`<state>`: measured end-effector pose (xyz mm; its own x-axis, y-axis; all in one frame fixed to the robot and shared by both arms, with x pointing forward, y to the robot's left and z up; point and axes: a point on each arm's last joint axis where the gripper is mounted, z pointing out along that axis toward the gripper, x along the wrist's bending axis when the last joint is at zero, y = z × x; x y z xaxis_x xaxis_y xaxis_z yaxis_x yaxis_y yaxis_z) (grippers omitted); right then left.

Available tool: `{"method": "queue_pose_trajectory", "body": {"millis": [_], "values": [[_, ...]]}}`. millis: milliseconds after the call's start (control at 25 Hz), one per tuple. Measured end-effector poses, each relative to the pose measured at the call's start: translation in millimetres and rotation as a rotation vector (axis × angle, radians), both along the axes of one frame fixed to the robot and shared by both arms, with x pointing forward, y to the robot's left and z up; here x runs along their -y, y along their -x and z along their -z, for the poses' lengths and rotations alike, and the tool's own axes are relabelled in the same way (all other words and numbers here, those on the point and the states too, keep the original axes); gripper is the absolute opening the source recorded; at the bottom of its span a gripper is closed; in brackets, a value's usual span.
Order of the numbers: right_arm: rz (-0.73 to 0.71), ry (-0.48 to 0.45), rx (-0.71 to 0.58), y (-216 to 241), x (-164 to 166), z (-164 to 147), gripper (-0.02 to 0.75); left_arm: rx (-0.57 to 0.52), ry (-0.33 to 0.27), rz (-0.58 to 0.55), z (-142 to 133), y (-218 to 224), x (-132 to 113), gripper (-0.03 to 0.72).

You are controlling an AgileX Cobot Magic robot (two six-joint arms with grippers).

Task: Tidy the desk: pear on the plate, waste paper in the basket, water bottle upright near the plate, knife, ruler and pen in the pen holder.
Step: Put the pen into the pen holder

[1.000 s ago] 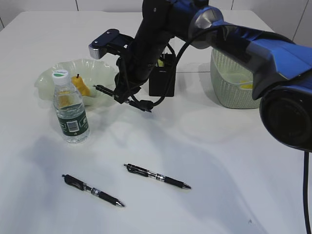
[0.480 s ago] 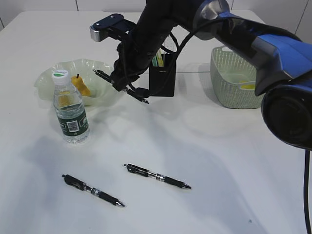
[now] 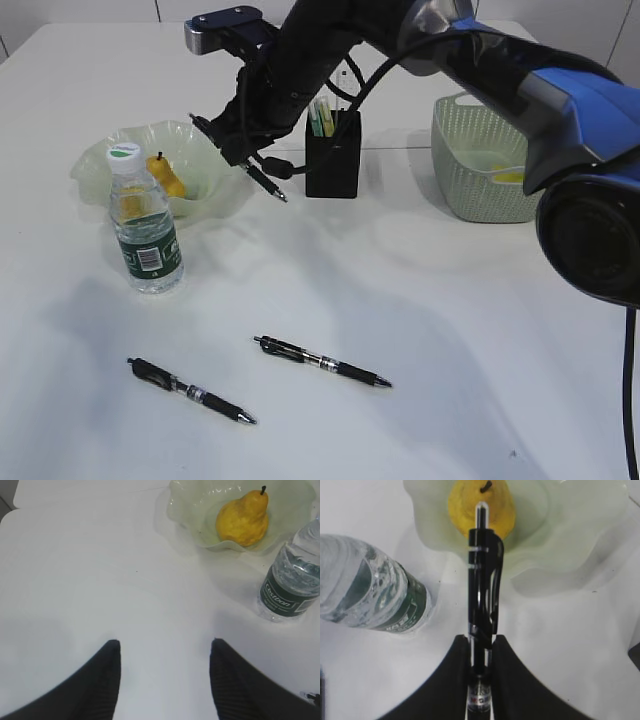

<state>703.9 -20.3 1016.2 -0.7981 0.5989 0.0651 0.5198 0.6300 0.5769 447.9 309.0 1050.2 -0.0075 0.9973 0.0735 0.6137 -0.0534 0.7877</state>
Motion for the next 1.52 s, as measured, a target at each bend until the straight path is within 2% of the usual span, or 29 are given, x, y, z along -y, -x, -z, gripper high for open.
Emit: {"method": "queue_pose_trajectory", "body": {"millis": [360, 800, 1360, 1520], "values": [[0.101, -0.12, -0.033, -11, 12, -7, 0.069, 0.0, 0.0, 0.0, 0, 0, 0, 0.402], [0.138, -0.18, -0.01, -21, 24, -11, 0.069, 0.005, 0.0, 0.0, 0, 0, 0, 0.402], [0.11, -0.188, 0.096, -31, 32, -15, 0.069, 0.014, 0.0, 0.001, -1, -1, 0, 0.402], [0.145, -0.237, 0.079, -37, 43, -17, 0.07, 0.016, 0.0, 0.001, -1, -1, 0, 0.402]]}}
